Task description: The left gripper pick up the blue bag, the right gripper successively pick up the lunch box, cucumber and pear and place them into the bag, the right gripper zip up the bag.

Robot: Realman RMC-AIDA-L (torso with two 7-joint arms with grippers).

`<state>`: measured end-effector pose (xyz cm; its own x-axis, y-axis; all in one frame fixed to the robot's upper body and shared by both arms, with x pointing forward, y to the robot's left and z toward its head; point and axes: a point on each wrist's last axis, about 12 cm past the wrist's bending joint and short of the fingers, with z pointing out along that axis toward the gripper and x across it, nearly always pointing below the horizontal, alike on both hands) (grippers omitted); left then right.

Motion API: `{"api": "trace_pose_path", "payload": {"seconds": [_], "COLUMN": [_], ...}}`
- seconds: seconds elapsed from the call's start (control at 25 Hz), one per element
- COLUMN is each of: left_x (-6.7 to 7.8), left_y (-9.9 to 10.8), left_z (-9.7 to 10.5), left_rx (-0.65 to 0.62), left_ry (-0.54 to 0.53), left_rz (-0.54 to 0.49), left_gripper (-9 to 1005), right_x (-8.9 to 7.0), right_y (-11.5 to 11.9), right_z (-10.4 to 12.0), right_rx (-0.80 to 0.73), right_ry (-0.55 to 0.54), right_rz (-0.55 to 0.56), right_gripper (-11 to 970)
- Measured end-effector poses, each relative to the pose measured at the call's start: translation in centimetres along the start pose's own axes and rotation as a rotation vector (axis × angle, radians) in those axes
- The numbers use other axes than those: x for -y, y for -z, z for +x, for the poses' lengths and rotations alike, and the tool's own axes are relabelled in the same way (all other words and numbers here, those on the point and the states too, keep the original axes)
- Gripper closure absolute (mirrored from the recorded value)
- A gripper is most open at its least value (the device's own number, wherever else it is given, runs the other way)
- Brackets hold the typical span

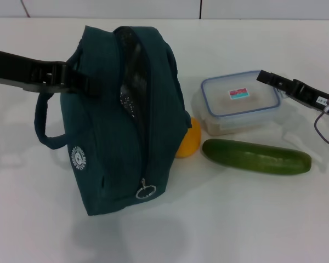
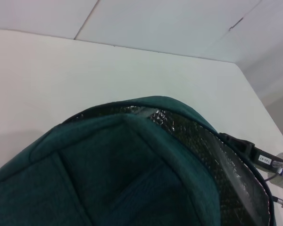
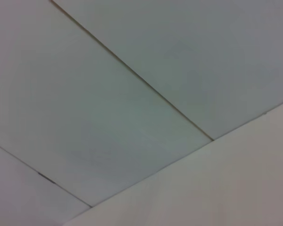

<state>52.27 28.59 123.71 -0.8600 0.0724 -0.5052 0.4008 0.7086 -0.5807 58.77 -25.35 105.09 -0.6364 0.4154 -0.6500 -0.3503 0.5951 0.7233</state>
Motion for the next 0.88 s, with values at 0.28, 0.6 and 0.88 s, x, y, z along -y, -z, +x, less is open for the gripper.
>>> {"api": "trace_pose_path", "payload": {"seconds": [0.28, 0.6, 0.88], "left_x": [-0.26, -0.37, -0.4], "left_y": [-0.12, -0.08, -0.11], "left_z": [0.02, 0.16, 0.26], "left_rx": [-0.003, -0.002, -0.002], "left_ry": [0.011, 0.007, 0.007], "left_rz": [0.011, 0.011, 0.013], "left_gripper": [946, 946, 946], "right_x": [0.01, -0.26, -0.78], "right_y": [0.18, 0.04, -0.1], "right_z": [0.16, 0.16, 0.3], "right_rx": [0.001, -0.009, -0.024], "right_ry": [-0.016, -0.012, -0.007], "right_rz": [-0.006, -0.023, -0.061], "right_gripper": [329, 338, 425]}}
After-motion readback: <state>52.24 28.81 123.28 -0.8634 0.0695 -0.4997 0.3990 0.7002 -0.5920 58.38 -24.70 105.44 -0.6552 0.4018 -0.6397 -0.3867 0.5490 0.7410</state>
